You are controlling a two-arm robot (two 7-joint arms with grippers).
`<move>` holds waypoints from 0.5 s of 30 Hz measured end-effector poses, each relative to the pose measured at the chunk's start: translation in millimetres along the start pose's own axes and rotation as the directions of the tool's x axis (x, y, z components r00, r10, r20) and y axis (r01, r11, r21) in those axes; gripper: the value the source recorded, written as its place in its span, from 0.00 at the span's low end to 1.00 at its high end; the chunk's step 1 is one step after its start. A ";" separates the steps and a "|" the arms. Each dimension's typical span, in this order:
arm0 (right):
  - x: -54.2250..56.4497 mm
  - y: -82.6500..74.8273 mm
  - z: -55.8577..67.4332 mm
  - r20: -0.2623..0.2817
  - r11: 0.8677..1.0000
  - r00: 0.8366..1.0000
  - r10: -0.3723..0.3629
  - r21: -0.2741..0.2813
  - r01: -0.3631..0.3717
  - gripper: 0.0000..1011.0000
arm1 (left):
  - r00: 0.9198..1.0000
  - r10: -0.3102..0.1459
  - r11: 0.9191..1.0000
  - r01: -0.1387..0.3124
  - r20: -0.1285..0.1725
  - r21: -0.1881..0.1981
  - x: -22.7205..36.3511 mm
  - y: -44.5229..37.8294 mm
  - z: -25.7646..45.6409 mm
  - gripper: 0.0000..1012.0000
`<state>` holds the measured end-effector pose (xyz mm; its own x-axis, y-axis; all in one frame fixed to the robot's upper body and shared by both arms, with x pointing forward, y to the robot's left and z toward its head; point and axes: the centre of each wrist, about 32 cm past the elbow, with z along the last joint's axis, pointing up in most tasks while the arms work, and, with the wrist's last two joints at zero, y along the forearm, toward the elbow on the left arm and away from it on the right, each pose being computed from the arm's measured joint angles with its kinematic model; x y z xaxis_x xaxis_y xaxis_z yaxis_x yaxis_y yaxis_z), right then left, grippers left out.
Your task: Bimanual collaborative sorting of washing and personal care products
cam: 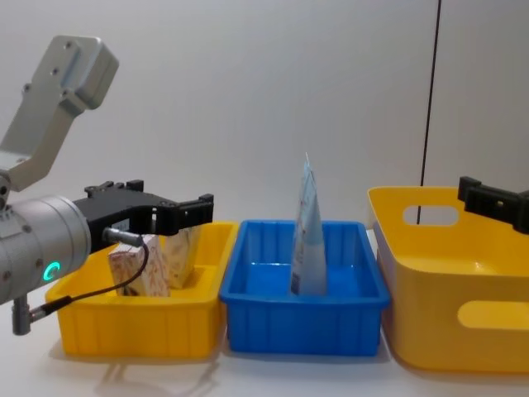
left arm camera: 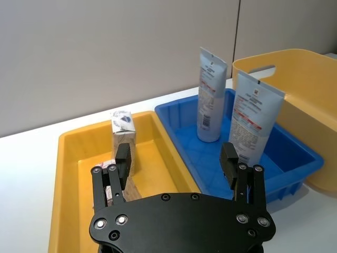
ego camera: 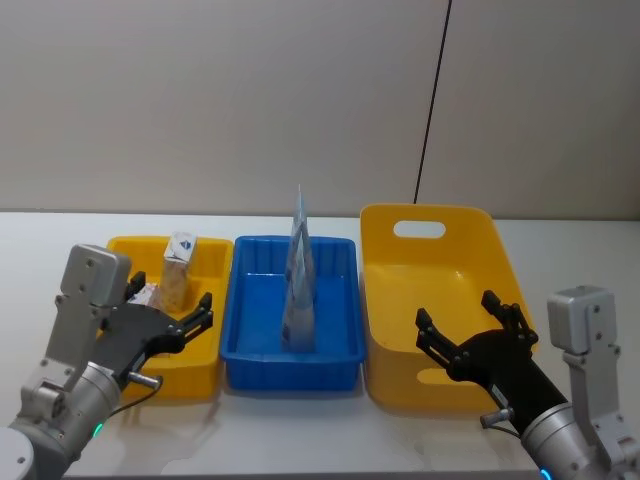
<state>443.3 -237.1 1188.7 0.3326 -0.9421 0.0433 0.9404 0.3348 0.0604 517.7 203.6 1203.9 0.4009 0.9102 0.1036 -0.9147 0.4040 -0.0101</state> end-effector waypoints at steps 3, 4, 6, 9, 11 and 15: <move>0.0 0.0 0.0 0.000 1.000 1.000 0.000 0.000 0.000 0.99 | 1.000 0.014 1.000 -0.014 -0.012 0.010 1.2 0.0 -0.1 0.99; 0.0 0.0 0.0 0.000 1.000 1.000 0.000 0.000 0.000 0.99 | 1.000 0.020 1.000 -0.020 -0.018 0.015 1.5 0.1 -0.3 0.99; 0.0 0.0 0.0 0.000 1.000 1.000 0.000 0.000 0.000 0.99 | 0.999 0.026 0.999 -0.025 -0.024 0.021 1.7 0.4 -0.6 0.99; 0.0 0.0 0.0 0.000 1.000 1.000 0.000 0.000 0.000 0.99 | 0.998 0.041 0.999 -0.039 -0.040 0.036 2.3 1.0 -1.3 0.99; 0.0 0.0 0.0 0.000 1.000 1.000 0.000 0.000 0.000 0.99 | 0.998 0.046 0.998 -0.044 -0.046 0.043 2.6 1.2 -1.5 0.99; 0.0 0.0 0.0 0.000 1.000 1.000 0.000 0.000 0.000 0.99 | 0.997 0.054 0.997 -0.051 -0.060 0.054 3.1 1.1 -1.3 0.99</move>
<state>443.3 -237.1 1188.7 0.3326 -0.9421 0.0433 0.9404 0.3348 0.0604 518.1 207.0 1202.9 0.3529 0.9347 0.0432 -0.9355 0.3514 0.0381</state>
